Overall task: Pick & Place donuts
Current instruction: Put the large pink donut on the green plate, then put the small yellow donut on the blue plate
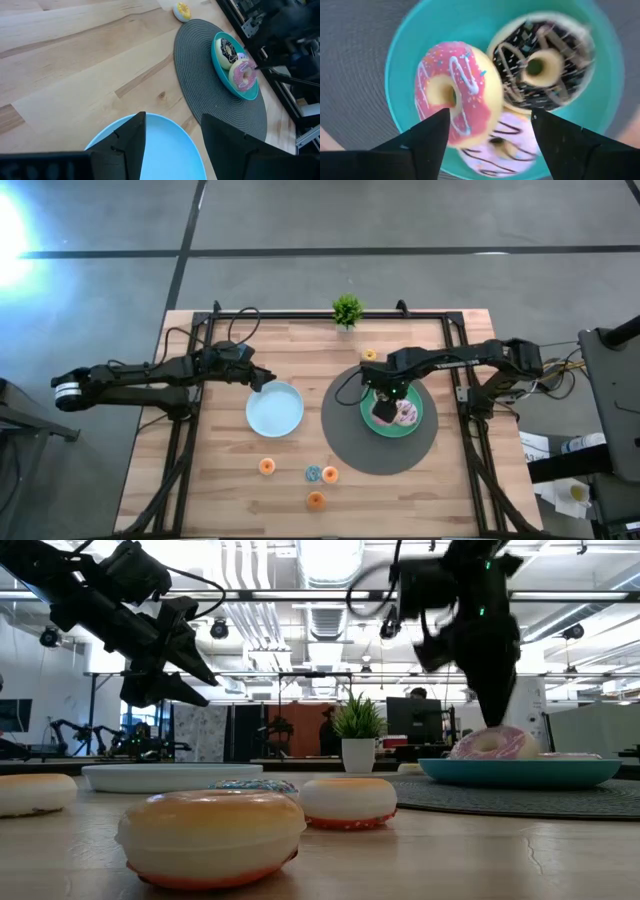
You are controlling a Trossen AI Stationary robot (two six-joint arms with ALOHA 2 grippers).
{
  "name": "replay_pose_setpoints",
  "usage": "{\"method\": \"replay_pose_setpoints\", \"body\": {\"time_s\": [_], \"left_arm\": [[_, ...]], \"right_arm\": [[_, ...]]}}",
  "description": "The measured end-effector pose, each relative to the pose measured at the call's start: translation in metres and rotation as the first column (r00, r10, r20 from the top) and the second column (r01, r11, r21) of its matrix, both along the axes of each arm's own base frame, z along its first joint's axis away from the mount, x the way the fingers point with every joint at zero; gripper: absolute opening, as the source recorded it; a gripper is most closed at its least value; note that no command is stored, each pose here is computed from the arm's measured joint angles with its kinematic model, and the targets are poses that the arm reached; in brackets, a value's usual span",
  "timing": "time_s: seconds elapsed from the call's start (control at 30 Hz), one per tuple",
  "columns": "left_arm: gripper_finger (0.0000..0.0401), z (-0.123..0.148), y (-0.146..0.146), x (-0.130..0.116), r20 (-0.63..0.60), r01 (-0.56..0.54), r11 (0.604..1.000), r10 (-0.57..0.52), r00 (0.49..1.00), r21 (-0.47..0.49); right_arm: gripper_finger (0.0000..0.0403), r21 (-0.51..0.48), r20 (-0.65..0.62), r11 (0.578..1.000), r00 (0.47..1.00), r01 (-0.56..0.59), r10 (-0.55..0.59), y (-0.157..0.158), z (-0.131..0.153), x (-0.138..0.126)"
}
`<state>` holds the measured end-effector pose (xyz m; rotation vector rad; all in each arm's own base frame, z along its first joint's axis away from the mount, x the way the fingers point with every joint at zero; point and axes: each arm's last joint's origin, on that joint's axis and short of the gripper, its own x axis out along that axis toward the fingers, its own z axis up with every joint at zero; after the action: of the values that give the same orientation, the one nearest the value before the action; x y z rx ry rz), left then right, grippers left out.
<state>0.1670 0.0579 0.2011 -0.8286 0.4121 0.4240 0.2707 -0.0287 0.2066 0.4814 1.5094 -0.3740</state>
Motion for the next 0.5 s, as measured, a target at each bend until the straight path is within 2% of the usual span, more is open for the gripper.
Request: {"method": "replay_pose_setpoints", "body": {"time_s": [0.1,0.17,0.3,0.37,0.43,0.5], "left_arm": [[0.0165,0.000,0.000,0.000,0.001,0.000,1.000,0.000,1.000,-0.001],[0.0165,0.000,0.000,0.000,0.002,-0.001,1.000,0.001,1.000,-0.001],[0.0165,0.000,0.000,0.000,0.003,-0.005,1.000,0.005,1.000,-0.009],[0.0165,0.000,-0.001,0.000,0.003,-0.004,1.000,0.004,1.000,-0.012],[0.0165,0.000,-0.001,0.001,0.005,-0.003,1.000,0.003,1.000,-0.020],[0.0165,0.000,-0.003,0.001,0.007,0.003,1.000,-0.003,1.000,-0.029]], "right_arm": [[0.0280,-0.171,0.017,0.984,0.998,-0.049,0.053,-0.005,0.021,-0.001],[0.0281,-0.236,0.068,0.970,0.995,-0.051,0.068,-0.014,0.034,0.002],[0.0274,-0.113,0.220,0.993,0.975,0.024,0.002,-0.051,0.036,0.013],[0.0266,-0.143,0.250,0.989,0.968,0.026,0.011,-0.070,0.030,0.017],[0.0257,-0.222,0.264,0.974,0.959,-0.044,0.103,-0.085,0.026,0.021],[0.0248,-0.292,0.230,0.935,0.934,-0.202,0.274,-0.092,0.020,0.025]]}}
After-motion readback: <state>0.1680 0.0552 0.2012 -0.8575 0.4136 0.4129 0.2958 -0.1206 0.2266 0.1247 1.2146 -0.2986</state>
